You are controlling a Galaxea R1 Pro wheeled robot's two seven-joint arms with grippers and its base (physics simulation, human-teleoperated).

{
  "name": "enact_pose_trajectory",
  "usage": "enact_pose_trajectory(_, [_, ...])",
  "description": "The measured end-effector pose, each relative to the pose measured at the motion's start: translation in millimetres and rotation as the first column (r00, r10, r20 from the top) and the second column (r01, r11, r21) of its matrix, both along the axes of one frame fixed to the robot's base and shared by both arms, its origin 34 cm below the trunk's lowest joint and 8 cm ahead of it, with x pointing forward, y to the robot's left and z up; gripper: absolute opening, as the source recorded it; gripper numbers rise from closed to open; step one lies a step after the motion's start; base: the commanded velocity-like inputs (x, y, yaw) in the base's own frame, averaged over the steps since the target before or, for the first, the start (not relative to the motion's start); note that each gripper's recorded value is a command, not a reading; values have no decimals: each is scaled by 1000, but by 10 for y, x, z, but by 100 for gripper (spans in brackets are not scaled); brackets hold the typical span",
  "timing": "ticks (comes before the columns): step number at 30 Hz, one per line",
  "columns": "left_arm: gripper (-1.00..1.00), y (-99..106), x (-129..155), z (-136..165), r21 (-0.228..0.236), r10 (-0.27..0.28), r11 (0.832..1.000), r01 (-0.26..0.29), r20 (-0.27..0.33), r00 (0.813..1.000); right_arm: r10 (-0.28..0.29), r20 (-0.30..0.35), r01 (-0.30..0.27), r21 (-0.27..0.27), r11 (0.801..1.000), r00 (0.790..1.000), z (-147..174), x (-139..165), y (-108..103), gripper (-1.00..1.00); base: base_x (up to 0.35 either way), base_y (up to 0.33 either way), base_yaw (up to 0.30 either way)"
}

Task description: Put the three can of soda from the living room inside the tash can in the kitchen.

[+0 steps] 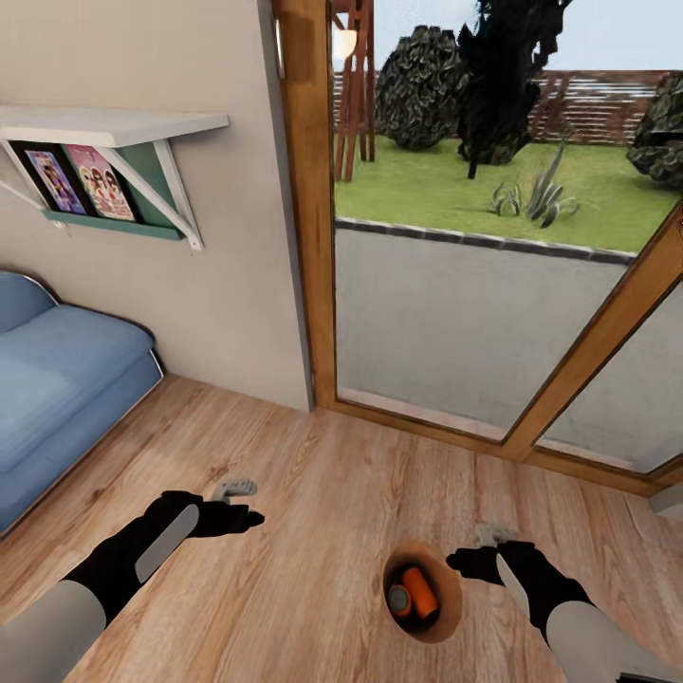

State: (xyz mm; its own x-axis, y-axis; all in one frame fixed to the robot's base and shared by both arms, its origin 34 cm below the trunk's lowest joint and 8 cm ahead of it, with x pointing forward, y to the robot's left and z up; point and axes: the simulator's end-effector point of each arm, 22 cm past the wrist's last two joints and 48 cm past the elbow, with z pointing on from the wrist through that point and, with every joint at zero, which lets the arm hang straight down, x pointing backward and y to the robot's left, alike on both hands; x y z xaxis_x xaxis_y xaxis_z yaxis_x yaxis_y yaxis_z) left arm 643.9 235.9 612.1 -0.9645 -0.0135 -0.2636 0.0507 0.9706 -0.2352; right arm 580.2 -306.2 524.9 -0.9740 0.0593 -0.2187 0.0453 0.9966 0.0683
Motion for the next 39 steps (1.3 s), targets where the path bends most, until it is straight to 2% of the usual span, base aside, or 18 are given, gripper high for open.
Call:
enact_pose_trajectory(7, [100,-3,-40,61,3,4,1000,-4,-12,1000,1,-3,-1,3,1000,1000,50,-122,23,100,0,0,0])
enact_pose_trajectory(16, [100,-95,-55,172,9,-13,1000,13,-10,1000,4,36,-4,-2,1000,999,174,-106,6,100,0,0,0])
enact_pose_trajectory(32, [100,-76,-33,373,16,-4,1000,4,14,1000,5,33,-5,-1,1000,999,363,-195,22,100,0,0,0])
enact_pose_trajectory(39, [100,-65,-44,454,18,-1,1000,1,15,1000,1,32,-1,-7,1000,999,456,-210,-35,100,0,0,0])
